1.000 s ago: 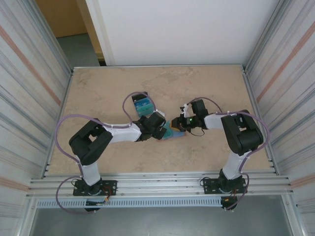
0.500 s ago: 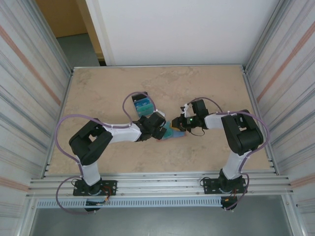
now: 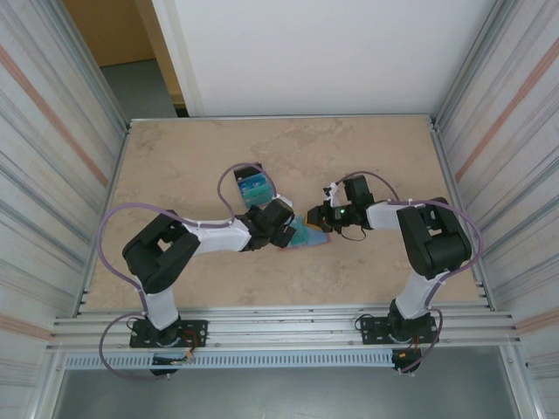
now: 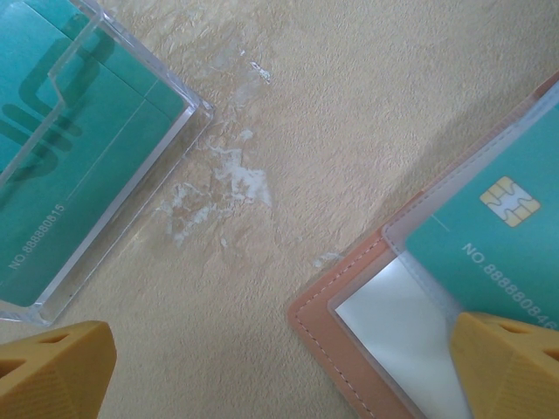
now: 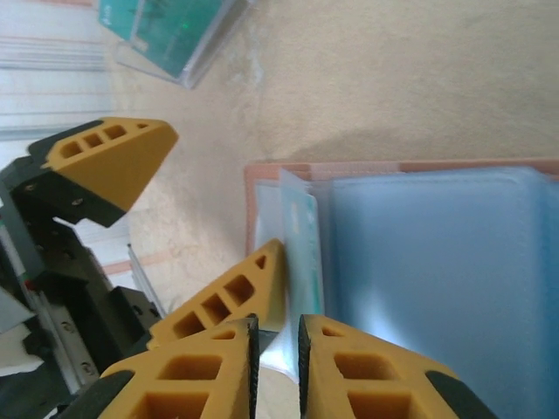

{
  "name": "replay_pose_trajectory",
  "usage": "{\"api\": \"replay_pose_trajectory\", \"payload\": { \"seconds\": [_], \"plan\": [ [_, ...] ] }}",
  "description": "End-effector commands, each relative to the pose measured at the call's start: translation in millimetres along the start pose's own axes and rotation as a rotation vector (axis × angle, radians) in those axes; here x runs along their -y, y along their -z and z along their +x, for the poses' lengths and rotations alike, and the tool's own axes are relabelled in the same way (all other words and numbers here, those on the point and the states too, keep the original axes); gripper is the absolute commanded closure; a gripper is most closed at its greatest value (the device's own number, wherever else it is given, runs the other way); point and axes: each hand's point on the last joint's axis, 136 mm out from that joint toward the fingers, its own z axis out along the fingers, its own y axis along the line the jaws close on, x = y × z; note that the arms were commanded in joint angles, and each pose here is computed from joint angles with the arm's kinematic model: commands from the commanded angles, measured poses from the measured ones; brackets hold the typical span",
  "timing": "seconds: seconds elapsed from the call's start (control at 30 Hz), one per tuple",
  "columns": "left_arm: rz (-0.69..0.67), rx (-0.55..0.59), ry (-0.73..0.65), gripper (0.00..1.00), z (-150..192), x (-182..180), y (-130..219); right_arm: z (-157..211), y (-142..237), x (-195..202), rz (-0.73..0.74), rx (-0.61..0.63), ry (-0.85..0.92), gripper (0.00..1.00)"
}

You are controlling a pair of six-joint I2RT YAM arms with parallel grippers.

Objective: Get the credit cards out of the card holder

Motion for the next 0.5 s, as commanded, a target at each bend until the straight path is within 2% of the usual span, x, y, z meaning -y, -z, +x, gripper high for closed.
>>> {"api": "replay_pose_trajectory", "payload": {
  "seconds": [0.0,0.47],
  "plan": [
    [-0.047,-0.088,-0.059,0.01,24,-7,-6,5,4,8,0.042,0.003,0.000,0.76],
    [-0.041,-0.084,-0.055,0.01,22,-5,-7,12,-8,6,0.042,-0.034,0.006,0.78]
  ]
}}
